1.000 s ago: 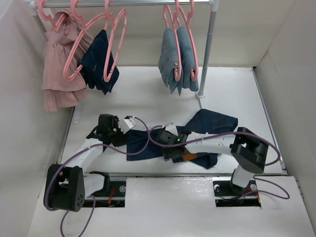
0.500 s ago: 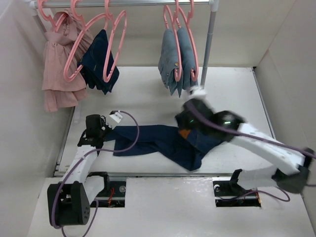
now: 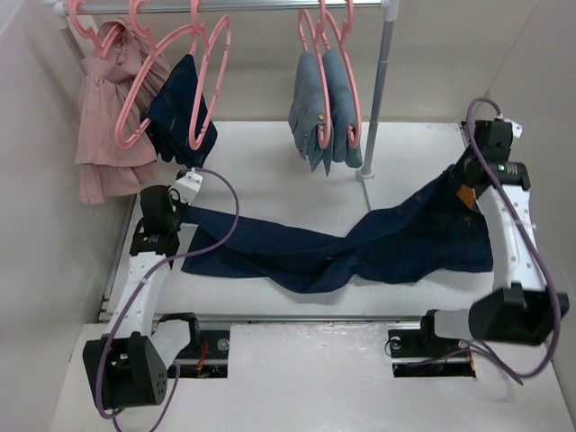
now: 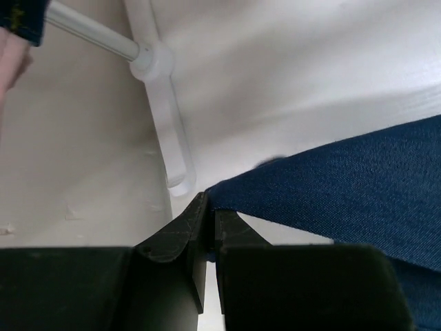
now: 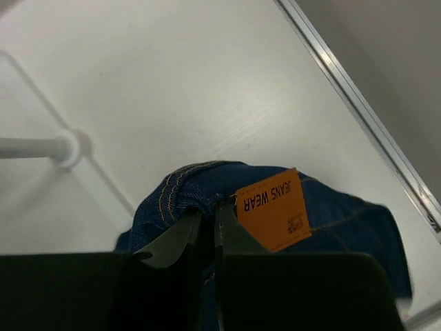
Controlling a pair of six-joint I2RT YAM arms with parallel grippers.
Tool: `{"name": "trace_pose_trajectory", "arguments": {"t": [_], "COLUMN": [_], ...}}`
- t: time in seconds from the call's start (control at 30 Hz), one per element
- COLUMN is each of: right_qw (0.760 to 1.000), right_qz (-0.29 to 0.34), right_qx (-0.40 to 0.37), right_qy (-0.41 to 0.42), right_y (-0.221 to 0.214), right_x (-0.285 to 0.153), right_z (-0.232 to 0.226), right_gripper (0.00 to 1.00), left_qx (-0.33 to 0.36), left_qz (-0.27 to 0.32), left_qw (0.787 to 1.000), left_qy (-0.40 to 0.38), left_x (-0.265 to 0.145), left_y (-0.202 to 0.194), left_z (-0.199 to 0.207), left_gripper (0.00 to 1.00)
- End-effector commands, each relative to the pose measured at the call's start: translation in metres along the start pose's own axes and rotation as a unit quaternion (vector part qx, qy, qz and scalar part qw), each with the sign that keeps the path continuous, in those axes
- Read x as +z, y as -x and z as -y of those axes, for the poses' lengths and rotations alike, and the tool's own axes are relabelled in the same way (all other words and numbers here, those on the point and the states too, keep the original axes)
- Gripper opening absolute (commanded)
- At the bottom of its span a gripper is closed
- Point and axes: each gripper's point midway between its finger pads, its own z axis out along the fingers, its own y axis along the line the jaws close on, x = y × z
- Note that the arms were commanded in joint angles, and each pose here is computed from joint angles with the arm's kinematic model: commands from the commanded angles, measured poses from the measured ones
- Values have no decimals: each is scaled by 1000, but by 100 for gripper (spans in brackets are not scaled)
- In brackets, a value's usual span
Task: Place the trousers on the hanger
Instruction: Flatten out the trousers at the center of the board.
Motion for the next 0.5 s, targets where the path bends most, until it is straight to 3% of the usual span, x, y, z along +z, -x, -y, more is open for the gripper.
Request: {"name": "trace_pose_trajectory", "arguments": {"t": [0.0,0.03,0.17,0.3,0.37,0.4,0.43,0.47], "right_qw": [999,999,1000,997,997,997,997,997], "right_qz": [36,7,-13,-50,-52,-56,-58,-66], "right_qx": [-11,-27,-19,56,59,43,43,36], "right_qy": [38,22,0,-10,-21,-22,-17,-19], "right_y": [49,40,56,65,65,63,62,56], "right_x": [13,36,78,110,113,116,116,118], "right_z": [-18,-19,-10,32,39,41,39,41], "right_gripper": [0,0,4,9,45,63,100,100], "left_qx": [-36,-41,-71,-92,-96,-92,-93,-92], "left_qz": [17,14,11,-31,-35,-42,-32,-40], "left_qw": [998,998,997,995,995,995,995,995], "left_qy": [38,36,31,17,7,-2,-11,-16], "left_x": [1,4,17,37,42,47,47,49], "left_y": [17,18,32,34,39,37,42,38], "left_z": [-20,-19,-17,-12,-11,-4,-2,1], "left_gripper": [0,0,0,0,0,6,21,42]}}
